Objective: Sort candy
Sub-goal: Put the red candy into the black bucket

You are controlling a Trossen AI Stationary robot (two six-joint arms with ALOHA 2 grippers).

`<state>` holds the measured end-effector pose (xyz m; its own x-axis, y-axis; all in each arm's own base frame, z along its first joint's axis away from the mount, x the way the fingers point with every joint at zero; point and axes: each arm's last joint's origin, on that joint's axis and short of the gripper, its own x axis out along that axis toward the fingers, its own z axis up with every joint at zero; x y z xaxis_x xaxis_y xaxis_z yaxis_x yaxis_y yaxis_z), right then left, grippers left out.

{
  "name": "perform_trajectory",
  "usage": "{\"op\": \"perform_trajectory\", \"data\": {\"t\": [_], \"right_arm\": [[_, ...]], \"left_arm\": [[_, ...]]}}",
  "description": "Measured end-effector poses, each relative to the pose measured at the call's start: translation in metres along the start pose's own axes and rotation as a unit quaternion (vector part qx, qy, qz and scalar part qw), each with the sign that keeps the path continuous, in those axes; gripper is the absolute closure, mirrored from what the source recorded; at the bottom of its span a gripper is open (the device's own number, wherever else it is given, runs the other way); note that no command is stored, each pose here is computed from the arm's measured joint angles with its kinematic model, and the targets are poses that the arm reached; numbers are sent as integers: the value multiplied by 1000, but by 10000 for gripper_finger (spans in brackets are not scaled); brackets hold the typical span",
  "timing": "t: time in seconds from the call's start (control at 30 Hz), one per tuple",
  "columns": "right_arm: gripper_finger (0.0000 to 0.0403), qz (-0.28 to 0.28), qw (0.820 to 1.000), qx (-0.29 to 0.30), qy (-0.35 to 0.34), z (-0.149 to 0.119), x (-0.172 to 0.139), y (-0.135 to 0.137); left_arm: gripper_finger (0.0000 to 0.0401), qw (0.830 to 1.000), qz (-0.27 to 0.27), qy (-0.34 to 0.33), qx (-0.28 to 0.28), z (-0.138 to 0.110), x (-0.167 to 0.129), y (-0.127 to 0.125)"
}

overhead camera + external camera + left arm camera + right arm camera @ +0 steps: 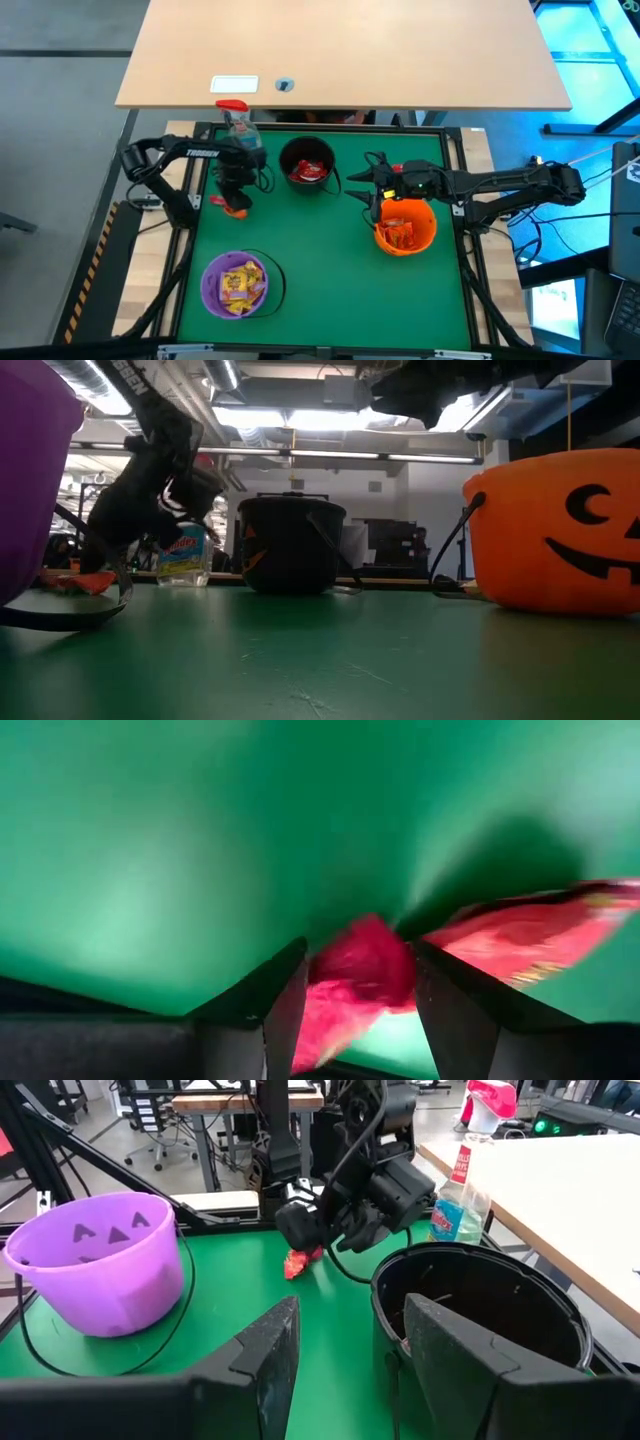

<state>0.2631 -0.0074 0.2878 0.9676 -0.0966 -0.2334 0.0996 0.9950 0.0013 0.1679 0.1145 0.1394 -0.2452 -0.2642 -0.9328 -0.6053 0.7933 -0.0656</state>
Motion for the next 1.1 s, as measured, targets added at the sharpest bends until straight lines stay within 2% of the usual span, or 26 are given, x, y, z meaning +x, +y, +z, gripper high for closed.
{"op": "perform_trajectory", "data": {"t": [0.23,0.33,0.67,0.8,0.93,1.03,1.1], "right_arm": [[224,0,1000,0,-2,0,0,0],[224,0,1000,0,-2,0,0,0],[224,0,1000,3,-5,1,0,0],[224,0,1000,13,-6,1,0,0],[224,0,1000,14,-5,1,0,0],[224,0,1000,14,-5,1,0,0],[224,0,1000,14,-6,1,0,0]], "left_arm": [[235,999,25,12,-23,-5,11,3],[250,999,35,11,-29,-5,11,4],[387,998,48,10,-33,-4,2,4],[389,998,61,-7,-31,-5,-20,2],[394,996,62,-60,-26,-10,-55,-3],[395,991,56,-121,-22,-18,-91,-11],[394,981,44,-189,-13,-26,-120,-17]]}}
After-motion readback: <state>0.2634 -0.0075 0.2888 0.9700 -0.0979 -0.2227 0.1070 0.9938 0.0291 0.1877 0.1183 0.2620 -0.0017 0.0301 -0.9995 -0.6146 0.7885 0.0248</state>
